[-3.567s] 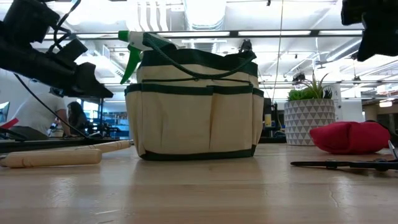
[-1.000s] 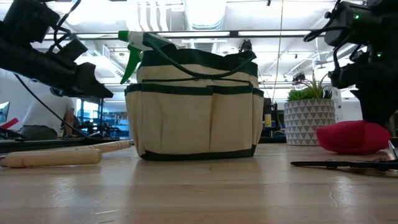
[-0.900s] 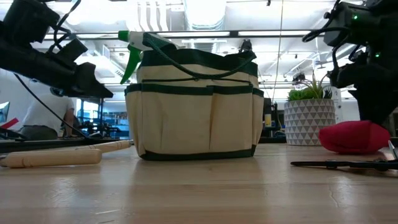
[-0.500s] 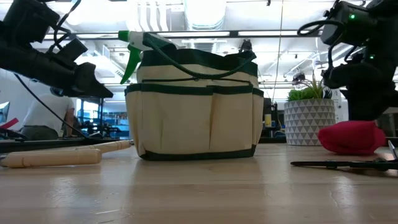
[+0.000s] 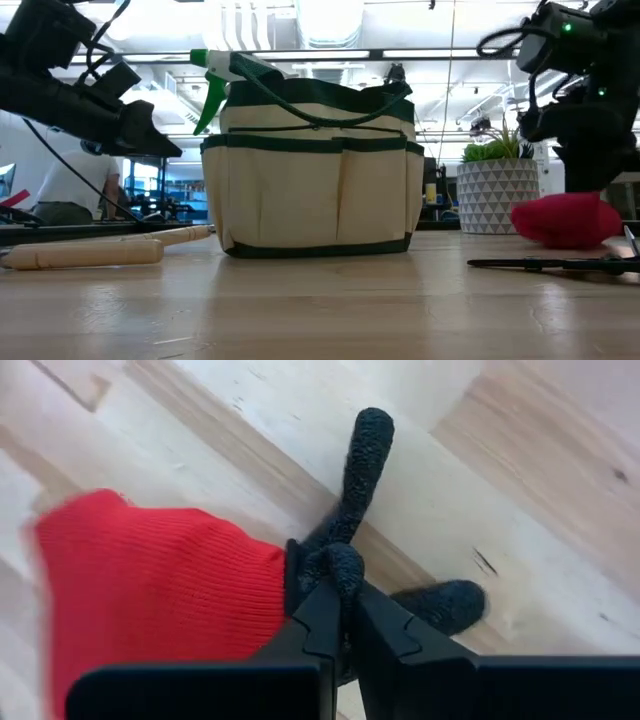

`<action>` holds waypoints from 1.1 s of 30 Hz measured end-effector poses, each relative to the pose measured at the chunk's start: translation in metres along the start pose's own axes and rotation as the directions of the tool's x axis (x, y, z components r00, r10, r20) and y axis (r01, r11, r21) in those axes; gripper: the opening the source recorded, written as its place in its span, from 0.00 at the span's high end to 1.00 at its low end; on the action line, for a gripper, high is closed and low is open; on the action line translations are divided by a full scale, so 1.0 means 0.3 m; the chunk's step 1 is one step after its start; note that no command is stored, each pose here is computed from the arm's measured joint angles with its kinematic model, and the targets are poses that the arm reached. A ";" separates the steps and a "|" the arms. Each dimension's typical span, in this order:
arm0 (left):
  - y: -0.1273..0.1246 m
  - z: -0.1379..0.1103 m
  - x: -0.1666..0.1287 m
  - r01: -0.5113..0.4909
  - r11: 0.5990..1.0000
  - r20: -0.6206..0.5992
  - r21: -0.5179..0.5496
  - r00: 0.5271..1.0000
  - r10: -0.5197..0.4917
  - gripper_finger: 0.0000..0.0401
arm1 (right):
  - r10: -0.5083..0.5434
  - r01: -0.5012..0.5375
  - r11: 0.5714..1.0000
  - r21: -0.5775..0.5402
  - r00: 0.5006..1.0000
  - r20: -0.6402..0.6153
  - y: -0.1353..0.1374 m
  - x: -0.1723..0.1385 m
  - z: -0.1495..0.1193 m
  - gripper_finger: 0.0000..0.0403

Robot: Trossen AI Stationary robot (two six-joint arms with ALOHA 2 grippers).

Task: Pick & Place Garden tools in Gardening bag
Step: Put the red glove into the green gardening bag

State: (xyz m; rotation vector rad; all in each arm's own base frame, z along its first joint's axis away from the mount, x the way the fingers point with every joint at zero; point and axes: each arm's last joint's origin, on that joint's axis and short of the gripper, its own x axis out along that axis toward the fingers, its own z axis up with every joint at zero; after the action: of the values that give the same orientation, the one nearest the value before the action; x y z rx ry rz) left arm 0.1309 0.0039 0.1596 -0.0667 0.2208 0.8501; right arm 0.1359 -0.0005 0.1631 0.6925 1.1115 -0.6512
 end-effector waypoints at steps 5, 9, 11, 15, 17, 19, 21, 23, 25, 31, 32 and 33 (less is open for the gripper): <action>0.000 0.000 0.000 0.000 1.000 0.000 0.000 1.000 0.000 0.54 | 0.045 -0.043 0.997 -0.062 0.998 0.036 0.031 -0.044 0.032 0.98; 0.000 0.000 0.000 0.000 1.000 0.000 0.000 1.000 0.000 0.54 | 0.072 -0.064 0.991 -0.116 0.995 0.069 0.059 -0.102 0.063 0.98; 0.000 0.000 0.000 0.000 1.000 0.000 0.000 1.000 0.000 0.54 | 0.069 -0.055 0.989 -0.139 0.993 0.099 0.069 -0.133 0.079 0.98; 0.000 0.000 0.000 0.000 1.000 0.000 0.000 1.000 0.000 0.54 | 0.043 -0.014 0.985 -0.170 0.986 0.163 0.083 -0.196 0.108 0.98; 0.000 0.000 0.000 0.000 1.000 0.000 0.000 1.000 0.000 0.54 | 0.035 0.002 0.983 -0.185 0.980 0.196 0.089 -0.226 0.121 0.98; 0.000 0.000 0.000 0.000 1.000 0.000 0.000 1.000 0.000 0.54 | 0.040 0.004 0.980 -0.199 0.974 0.221 0.097 -0.251 0.132 0.98; 0.000 0.000 0.000 0.000 1.000 0.000 0.000 1.000 0.000 0.54 | 0.050 0.001 0.977 -0.212 0.970 0.239 0.104 -0.273 0.142 0.98; 0.000 0.000 0.000 0.000 1.000 0.000 0.000 1.000 0.000 0.54 | 0.064 -0.005 0.973 -0.231 0.966 0.252 0.110 -0.291 0.149 0.98; 0.000 0.000 0.000 0.000 1.000 0.000 0.000 1.000 0.000 0.54 | 0.076 -0.010 0.970 -0.244 0.961 0.264 0.115 -0.308 0.156 0.98; 0.000 0.000 0.000 0.000 1.000 0.000 0.000 1.000 0.000 0.54 | 0.106 -0.020 0.959 -0.283 0.952 0.289 0.126 -0.346 0.171 0.98; 0.000 0.000 0.000 0.000 1.000 0.000 0.000 1.000 0.000 0.54 | 0.109 -0.021 0.957 -0.289 0.950 0.292 0.128 -0.351 0.173 0.98; 0.000 0.000 0.000 0.000 1.000 0.000 0.000 1.000 0.000 0.54 | 0.113 -0.022 0.955 -0.294 0.949 0.295 0.129 -0.355 0.175 0.98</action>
State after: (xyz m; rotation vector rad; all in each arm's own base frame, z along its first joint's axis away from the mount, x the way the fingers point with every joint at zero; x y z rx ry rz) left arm 0.1309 0.0039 0.1596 -0.0667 0.2206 0.8503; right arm 0.1623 -0.0040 0.2850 0.3602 0.8633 -0.5040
